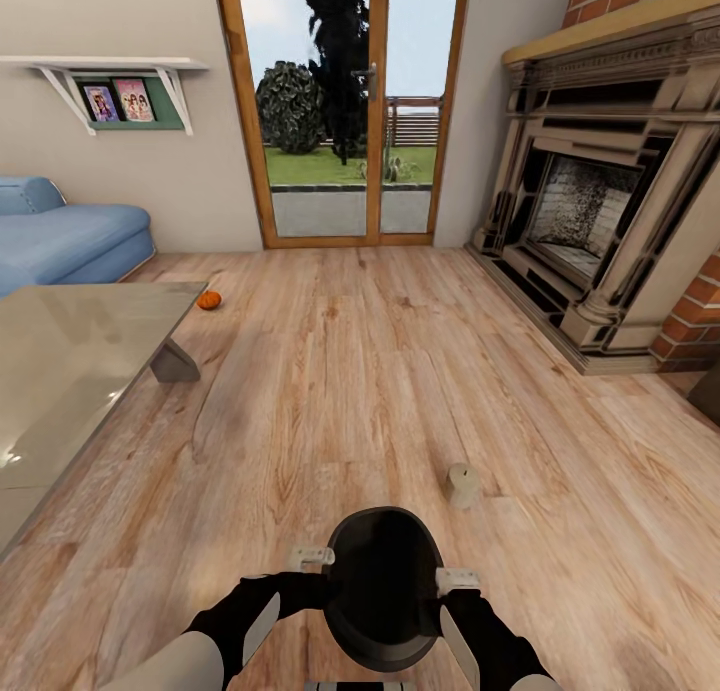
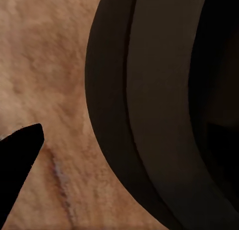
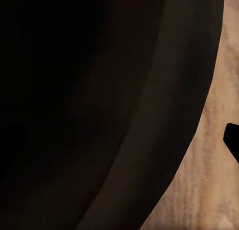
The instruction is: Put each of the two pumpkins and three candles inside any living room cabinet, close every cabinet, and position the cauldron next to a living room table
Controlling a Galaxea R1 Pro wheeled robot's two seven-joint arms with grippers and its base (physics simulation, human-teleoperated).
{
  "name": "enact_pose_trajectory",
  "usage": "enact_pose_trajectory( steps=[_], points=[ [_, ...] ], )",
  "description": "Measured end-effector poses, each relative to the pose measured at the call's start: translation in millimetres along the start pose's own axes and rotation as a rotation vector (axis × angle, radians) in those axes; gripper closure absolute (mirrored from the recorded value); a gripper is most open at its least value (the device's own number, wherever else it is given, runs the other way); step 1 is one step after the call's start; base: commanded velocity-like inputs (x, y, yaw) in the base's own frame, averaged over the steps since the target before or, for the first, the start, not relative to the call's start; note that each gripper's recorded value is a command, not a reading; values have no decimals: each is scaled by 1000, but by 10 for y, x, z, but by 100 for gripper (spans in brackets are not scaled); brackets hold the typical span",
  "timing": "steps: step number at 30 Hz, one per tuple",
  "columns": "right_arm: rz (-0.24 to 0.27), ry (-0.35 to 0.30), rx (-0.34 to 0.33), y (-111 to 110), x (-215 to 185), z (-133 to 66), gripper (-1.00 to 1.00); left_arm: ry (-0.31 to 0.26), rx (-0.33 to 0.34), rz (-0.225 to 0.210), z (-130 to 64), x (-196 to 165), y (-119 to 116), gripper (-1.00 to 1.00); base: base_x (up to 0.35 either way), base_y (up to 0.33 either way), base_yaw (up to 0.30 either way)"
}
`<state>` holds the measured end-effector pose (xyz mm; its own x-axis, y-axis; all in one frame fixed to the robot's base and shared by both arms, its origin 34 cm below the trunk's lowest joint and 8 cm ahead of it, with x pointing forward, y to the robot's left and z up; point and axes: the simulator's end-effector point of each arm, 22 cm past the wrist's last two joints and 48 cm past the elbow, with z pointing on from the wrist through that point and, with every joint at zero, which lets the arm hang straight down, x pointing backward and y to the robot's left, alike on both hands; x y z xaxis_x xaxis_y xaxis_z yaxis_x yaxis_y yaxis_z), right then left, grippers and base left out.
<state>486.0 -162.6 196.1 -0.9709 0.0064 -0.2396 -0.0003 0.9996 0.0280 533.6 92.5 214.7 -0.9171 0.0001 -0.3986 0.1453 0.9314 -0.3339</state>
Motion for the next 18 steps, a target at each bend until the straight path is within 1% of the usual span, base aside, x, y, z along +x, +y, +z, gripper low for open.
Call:
enact_pose_trajectory(
  steps=[2,18],
  points=[
    [2,0,-2,4,-2,-1,-100,-2,4,-8,-1,-7,-10,100,0,0,0],
    [1,-2,0,-1,-7,-1,-100,-1,2,-5,-1,-4,-3,100,0,0,0]
  ],
)
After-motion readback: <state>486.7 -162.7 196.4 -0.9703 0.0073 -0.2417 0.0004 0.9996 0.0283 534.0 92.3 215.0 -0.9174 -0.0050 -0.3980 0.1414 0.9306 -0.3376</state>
